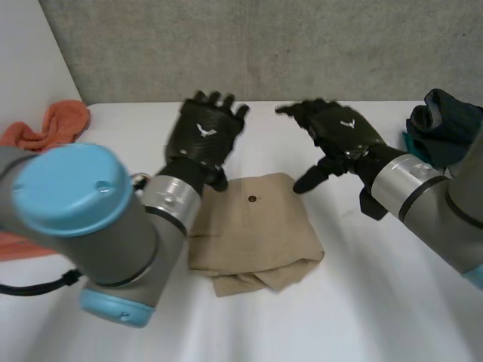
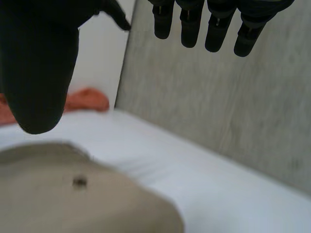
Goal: Fold the laundry.
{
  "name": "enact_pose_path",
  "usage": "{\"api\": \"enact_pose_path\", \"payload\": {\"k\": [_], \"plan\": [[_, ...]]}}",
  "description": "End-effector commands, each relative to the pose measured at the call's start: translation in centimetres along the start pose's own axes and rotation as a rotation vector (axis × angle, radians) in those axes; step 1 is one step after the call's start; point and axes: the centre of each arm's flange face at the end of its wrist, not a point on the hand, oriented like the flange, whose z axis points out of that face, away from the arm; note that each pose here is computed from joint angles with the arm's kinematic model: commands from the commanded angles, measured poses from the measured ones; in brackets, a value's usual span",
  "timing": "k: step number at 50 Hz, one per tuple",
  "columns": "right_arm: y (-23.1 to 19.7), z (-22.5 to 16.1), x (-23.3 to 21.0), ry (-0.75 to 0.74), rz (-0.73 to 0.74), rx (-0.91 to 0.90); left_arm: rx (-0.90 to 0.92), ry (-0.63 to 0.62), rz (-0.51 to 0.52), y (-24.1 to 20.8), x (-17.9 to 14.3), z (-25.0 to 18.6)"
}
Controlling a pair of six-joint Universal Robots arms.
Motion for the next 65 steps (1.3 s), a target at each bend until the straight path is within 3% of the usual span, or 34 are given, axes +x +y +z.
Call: {"api": "enact_pose_path", "payload": {"k": [1, 14, 22, 28, 35, 42, 54, 65], "plan": [[2.6, 1.9, 0.8, -0.015, -0.042, -0.248, -0.209, 0.014, -0.026, 2.6, 1.5, -0.3], [8.1, 3.9, -1.0, -0.037, -0.143, -0.41, -0.484, 0.085, -0.04, 7.6, 3.5, -2.3], [10.5, 4.0, -0.3, 0.014, -0.308, -0.483, -0.537, 0.098, -0.021, 9.4, 4.0, -2.1], [9.1, 4.1, 0.0, 0.076, -0.379, -0.42, -0.51, 0.093, -0.03, 8.7, 3.6, -1.9], [5.2, 3.0, -0.9, 0.12, -0.43, -0.191, -0.35, 0.034, -0.066, 3.2, 1.2, -1.1], [2.4, -1.0, -3.4, 0.118, -0.468, -0.041, -0.193, 0.074, -0.103, -1.3, -0.5, -1.3], [10.5, -6.4, -7.0, -0.08, -0.51, -0.088, -0.071, 0.256, -0.153, -3.3, -2.1, -1.5], [15.0, -4.2, -6.3, -0.084, -0.697, -0.035, -0.083, 0.268, -0.178, -3.0, -1.6, -1.6]]}}
